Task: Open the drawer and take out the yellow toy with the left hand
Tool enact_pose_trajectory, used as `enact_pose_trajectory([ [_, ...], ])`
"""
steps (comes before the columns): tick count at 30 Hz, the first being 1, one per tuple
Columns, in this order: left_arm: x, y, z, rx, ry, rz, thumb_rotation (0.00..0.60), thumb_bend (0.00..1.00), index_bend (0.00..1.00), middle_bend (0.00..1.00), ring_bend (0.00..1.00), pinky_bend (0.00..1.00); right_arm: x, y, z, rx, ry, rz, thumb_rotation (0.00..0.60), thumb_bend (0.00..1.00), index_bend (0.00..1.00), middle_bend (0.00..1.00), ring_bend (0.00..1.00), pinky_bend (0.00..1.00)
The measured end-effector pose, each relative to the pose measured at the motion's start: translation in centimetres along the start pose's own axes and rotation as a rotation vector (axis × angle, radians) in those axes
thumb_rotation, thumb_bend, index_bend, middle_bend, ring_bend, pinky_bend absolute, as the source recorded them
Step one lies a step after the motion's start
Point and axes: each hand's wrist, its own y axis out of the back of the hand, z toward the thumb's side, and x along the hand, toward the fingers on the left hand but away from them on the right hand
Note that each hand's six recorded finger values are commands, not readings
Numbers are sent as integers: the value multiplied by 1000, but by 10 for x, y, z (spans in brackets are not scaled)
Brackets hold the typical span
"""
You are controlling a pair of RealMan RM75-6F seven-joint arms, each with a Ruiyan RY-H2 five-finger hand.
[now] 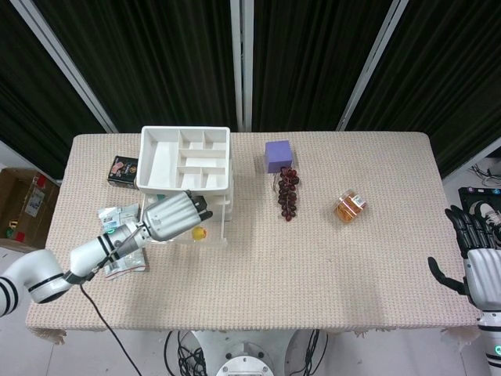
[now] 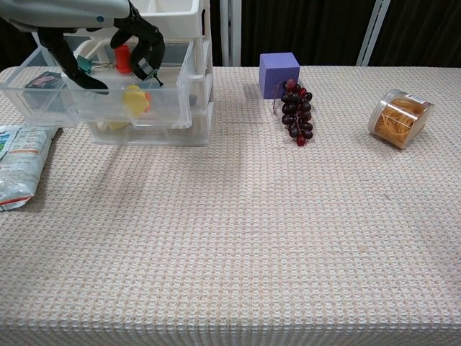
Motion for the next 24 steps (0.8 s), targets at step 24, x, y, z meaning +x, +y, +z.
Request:
enact_pose_trajectory([
  [24, 7, -17, 14, -81, -87, -91, 600, 236, 433, 448, 516, 612, 1, 1, 0, -2, -17, -9, 600, 287, 0, 30, 0, 0],
])
